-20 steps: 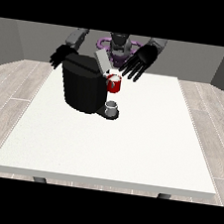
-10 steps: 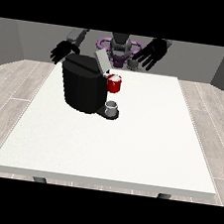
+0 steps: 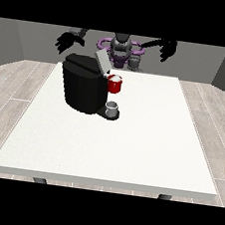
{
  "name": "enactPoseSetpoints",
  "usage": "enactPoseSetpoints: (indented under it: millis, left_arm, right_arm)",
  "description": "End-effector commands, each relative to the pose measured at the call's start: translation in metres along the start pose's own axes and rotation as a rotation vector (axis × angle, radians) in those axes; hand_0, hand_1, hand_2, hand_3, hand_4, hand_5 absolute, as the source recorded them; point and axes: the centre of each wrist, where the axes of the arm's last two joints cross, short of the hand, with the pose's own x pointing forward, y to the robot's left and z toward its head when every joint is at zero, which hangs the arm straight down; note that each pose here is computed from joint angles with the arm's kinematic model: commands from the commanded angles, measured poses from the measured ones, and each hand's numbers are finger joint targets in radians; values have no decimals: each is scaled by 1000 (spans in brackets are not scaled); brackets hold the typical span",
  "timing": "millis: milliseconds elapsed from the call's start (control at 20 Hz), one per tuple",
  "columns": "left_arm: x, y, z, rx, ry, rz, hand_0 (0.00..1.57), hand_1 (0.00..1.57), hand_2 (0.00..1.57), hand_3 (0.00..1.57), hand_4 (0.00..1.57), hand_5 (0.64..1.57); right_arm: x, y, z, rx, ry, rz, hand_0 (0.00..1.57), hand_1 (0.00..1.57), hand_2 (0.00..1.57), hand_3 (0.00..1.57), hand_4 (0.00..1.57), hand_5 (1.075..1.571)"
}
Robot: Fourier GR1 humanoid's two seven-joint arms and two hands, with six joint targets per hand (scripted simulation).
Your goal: Insert the coffee pod into the coffee machine and close the lid
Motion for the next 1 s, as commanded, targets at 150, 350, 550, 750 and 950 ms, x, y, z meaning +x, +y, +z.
enactPoseSetpoints:
  millis: [150,350,550,750,950]
  left_arm:
    - [-61,-28,41,32,103,191,0,0,0,0,90,1571]
    - [-74,-47,54,-4,114,279,0,0,0,0,0,1571]
    - [-76,-47,63,17,77,333,0,0,0,0,57,1571]
    - [-62,-60,57,10,75,357,0,0,0,0,0,1571]
    - [-62,-54,76,21,-6,341,0,0,0,0,204,1571]
  right_arm:
    - [35,2,-7,121,-48,14,0,0,0,0,257,1571]
    - [57,10,-17,129,-99,51,0,0,0,0,43,1571]
    - [70,-7,-26,199,-134,33,0,0,0,0,0,1571]
    - [86,25,-36,266,-126,74,0,0,0,0,0,1571]
    - [79,17,-37,272,-188,105,0,0,0,0,215,1571]
